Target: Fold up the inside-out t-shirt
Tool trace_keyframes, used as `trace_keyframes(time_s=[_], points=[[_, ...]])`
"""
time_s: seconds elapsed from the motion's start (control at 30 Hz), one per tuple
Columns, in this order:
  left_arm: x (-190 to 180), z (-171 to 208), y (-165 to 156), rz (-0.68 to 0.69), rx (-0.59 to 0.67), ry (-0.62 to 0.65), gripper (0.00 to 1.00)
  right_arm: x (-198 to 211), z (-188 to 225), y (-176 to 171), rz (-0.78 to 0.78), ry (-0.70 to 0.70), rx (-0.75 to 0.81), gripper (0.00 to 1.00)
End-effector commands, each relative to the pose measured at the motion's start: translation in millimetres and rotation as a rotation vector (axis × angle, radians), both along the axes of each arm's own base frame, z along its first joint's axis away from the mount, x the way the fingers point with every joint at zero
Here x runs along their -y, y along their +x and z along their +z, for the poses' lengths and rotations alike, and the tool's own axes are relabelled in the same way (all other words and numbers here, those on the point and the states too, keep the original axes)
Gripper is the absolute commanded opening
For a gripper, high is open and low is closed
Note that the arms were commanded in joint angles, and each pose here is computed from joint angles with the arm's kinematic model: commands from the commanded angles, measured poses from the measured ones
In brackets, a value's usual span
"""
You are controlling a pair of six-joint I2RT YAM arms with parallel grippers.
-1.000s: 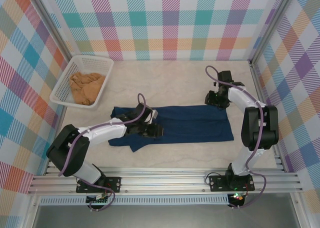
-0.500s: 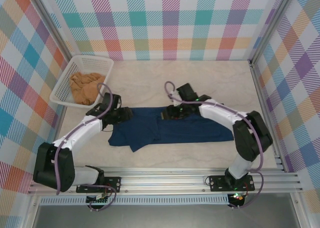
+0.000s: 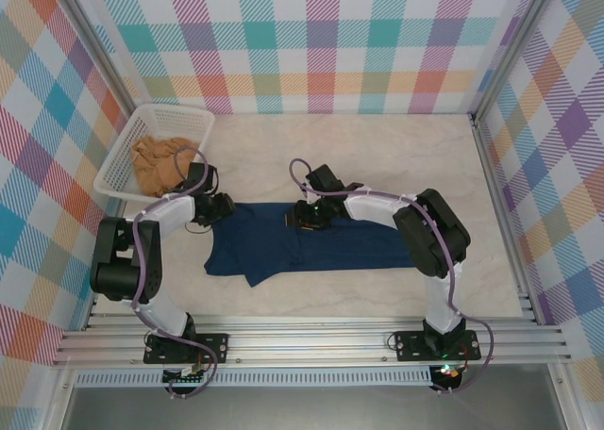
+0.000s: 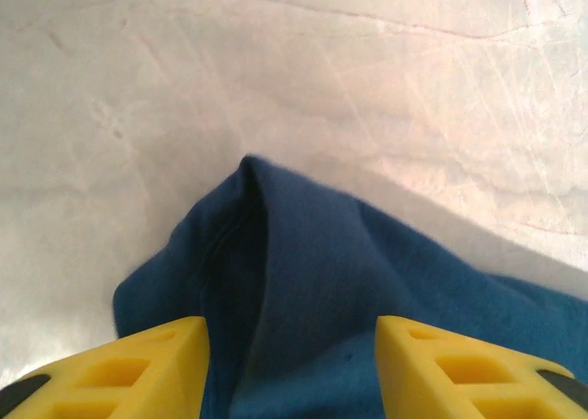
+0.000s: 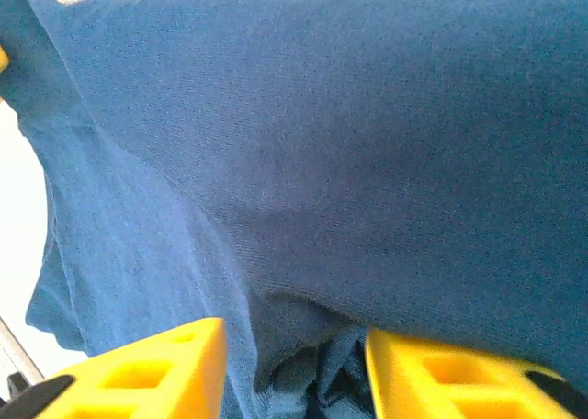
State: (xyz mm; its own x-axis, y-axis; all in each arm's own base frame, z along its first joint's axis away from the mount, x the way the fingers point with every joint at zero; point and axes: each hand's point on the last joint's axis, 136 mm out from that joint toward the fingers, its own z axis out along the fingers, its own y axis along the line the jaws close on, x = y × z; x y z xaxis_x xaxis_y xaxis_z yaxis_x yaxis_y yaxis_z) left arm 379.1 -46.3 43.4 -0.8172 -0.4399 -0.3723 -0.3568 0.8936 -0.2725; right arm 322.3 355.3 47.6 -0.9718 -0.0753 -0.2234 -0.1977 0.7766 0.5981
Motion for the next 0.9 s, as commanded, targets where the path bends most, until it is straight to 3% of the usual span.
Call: trace_keyframes(time_s=[0.0, 0.13, 0.37, 0.53, 0.73, 0.87], points=[[-1, 5, 22, -0.024, 0.05, 0.015, 0.47, -12, 11, 11, -0.022, 0.031, 0.03, 0.38], [-2, -2, 30, -0.032, 0.034, 0.029, 0.4, -13, 11, 12, -0.029, 0.034, 0.03, 0.28], [-4, 11, 44, -0.043, 0.067, 0.046, 0.16, -10, 18, 14, -0.035, 0.024, 0.056, 0.11], [-7, 24, 43, -0.052, 0.059, 0.073, 0.06, -8, 22, 13, -0.034, 0.02, 0.059, 0.05], [-11, 32, 50, -0.055, 0.055, 0.087, 0.05, -3, 22, 14, -0.034, 0.012, 0.054, 0.04], [-14, 25, 52, -0.05, 0.03, 0.08, 0.12, 2, 23, 17, -0.047, 0.015, 0.044, 0.03]])
